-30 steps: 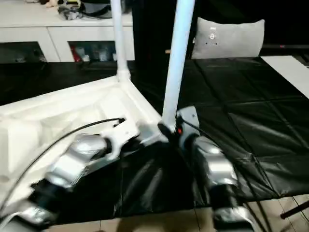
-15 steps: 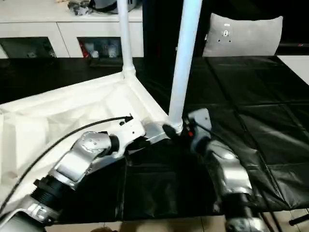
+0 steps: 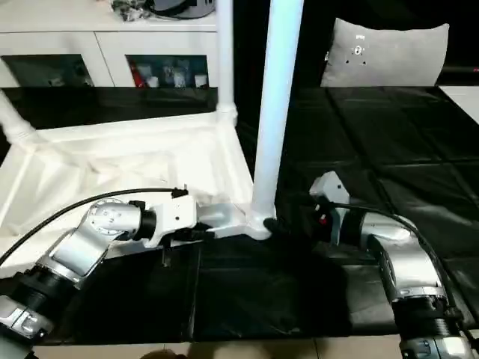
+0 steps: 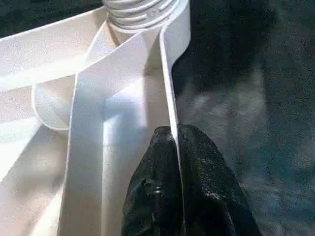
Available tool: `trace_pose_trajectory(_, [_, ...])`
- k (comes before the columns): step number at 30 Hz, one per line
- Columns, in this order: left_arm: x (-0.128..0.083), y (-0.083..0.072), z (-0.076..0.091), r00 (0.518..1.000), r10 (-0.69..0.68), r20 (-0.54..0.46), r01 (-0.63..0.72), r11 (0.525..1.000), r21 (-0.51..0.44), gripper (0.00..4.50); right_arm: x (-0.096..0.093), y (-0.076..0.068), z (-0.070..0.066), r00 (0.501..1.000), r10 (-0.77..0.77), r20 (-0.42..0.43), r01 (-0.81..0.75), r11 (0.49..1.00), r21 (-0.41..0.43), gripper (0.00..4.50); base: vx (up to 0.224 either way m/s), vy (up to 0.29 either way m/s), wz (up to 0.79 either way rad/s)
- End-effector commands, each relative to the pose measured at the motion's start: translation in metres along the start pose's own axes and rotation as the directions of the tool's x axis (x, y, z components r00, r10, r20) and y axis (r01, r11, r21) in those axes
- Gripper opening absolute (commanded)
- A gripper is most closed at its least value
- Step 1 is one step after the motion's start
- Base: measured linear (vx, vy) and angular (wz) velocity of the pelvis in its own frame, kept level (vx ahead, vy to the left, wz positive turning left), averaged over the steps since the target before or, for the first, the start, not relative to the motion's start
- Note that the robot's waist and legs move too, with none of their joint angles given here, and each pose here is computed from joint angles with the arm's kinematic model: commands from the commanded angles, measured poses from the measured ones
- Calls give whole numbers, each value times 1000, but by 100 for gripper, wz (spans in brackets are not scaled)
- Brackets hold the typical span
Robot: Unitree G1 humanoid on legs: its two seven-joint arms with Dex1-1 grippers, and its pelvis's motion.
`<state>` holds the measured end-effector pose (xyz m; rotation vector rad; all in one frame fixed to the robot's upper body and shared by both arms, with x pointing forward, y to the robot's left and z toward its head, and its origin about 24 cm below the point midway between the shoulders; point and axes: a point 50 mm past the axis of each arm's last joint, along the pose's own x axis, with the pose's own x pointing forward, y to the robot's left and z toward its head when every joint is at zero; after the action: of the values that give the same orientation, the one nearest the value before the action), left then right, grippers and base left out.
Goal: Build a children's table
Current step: Rotate leg to tighten
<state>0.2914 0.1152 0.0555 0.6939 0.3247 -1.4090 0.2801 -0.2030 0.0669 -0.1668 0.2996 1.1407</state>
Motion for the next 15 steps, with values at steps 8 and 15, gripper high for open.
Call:
trace_pose_trajectory(8, [4, -16, 0, 966, -254, -44, 257, 958, 126, 0, 15, 7, 3, 989, 149, -19, -149, 988, -26, 415, 0, 0, 0])
trace_pose_trajectory(15, [6, -17, 4, 953, -302, -35, 304, 939, 159, 0, 18, 11, 0, 975, 219, -26, -218, 975, 30, 350, 0, 0, 0])
